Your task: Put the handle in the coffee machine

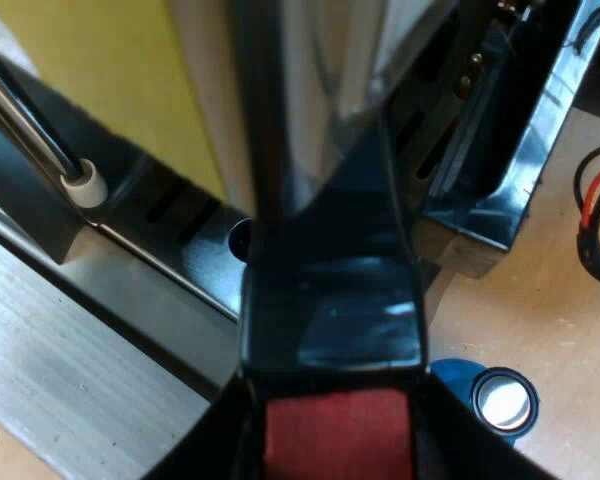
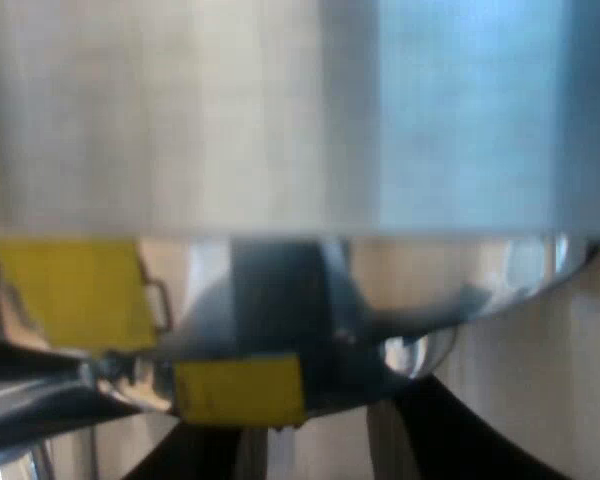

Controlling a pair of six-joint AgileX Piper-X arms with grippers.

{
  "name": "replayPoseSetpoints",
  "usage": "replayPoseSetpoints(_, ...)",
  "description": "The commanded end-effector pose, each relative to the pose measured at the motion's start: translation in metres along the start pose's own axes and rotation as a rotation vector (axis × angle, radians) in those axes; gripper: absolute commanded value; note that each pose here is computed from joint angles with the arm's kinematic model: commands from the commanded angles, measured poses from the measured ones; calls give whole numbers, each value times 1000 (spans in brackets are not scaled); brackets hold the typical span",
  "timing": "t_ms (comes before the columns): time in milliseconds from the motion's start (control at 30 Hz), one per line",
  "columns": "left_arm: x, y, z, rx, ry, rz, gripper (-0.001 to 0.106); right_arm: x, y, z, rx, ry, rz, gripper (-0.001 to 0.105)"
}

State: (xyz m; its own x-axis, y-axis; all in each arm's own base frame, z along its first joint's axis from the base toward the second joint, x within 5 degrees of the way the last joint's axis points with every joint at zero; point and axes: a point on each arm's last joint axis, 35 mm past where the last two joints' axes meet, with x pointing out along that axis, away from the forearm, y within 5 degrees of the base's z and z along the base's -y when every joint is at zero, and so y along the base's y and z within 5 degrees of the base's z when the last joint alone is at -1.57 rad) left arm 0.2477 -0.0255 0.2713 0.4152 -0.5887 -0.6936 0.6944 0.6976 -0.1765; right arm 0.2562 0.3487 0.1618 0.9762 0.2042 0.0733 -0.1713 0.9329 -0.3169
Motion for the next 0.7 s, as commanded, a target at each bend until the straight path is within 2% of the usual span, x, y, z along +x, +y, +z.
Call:
replayPoseSetpoints(33, -12, -4, 19, 63, -136, -62, 0, 2, -4, 11, 13, -46, -17, 28)
replayPoseSetpoints(700, -12, -3, 19, 61, -127, -48, 0, 2, -4, 11, 14, -46, -17, 28)
